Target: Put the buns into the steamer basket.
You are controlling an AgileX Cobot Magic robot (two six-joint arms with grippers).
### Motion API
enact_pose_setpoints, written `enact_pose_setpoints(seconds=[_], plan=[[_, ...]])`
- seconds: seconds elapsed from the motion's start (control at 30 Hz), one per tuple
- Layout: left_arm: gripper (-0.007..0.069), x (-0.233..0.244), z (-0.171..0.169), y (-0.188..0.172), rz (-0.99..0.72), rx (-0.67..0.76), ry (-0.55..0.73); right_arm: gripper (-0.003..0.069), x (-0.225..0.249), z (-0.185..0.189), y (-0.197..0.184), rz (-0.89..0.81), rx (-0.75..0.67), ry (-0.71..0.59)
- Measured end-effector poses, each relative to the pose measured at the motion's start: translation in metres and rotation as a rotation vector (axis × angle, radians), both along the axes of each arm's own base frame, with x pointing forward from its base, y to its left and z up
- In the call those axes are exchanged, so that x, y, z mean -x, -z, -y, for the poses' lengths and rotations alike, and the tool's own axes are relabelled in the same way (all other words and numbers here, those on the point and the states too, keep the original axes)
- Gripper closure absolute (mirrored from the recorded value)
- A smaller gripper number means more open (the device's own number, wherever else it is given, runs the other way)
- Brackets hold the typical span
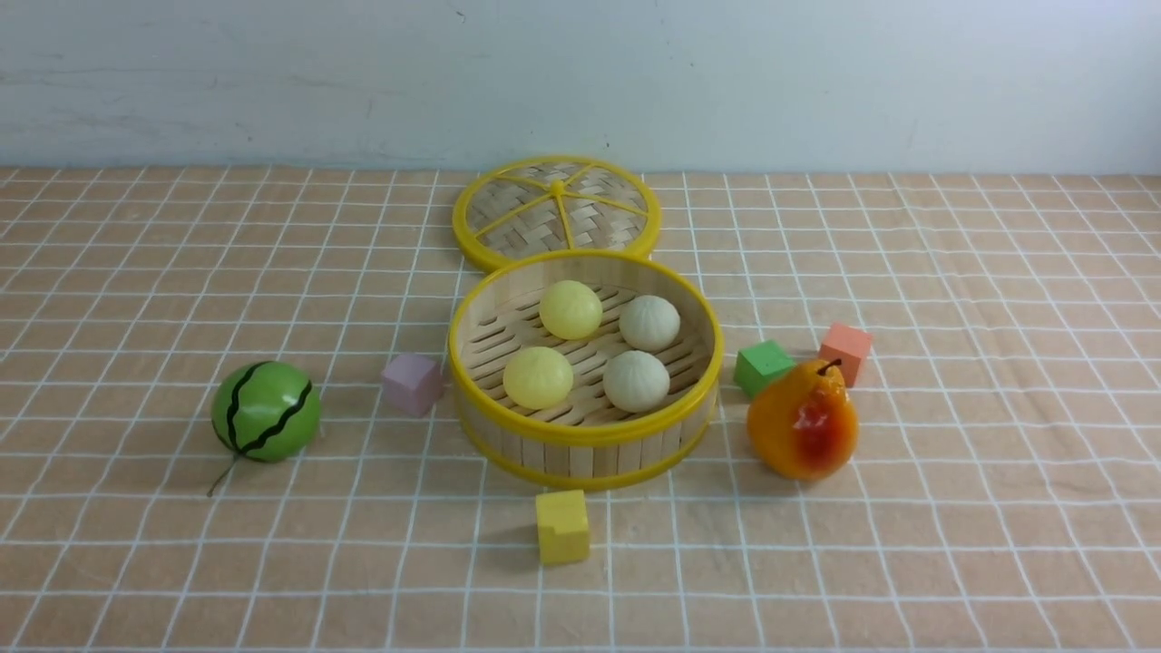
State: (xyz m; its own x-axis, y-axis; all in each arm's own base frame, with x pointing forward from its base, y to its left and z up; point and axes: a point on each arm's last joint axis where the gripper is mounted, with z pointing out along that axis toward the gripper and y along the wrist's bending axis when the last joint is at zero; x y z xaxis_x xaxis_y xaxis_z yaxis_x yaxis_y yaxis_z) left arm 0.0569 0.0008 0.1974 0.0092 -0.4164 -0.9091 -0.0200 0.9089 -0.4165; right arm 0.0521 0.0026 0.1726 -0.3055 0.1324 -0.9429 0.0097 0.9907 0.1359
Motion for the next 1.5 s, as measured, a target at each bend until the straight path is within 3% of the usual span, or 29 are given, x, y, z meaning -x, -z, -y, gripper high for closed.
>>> enact_pose_setpoints(seconds=[0.23,0.67,1.07,1.5], plan=[[0.0388,0.003,0.005,0.021,-0.236,0.045,0.065,0.0617,0.0,0.0,0.0,0.0,0.0,0.0],[0.0404,0.003,0.008,0.023,-0.253,-0.026,0.136,0.0601,0.0,0.0,0.0,0.0,0.0,0.0],[0.0564,0.004,0.012,0.024,-0.26,-0.034,0.203,0.058,0.0,0.0,0.0,0.0,0.0,0.0],[0.0638,0.005,0.012,0.027,-0.298,-0.036,0.206,0.0559,0.0,0.0,0.0,0.0,0.0,0.0]])
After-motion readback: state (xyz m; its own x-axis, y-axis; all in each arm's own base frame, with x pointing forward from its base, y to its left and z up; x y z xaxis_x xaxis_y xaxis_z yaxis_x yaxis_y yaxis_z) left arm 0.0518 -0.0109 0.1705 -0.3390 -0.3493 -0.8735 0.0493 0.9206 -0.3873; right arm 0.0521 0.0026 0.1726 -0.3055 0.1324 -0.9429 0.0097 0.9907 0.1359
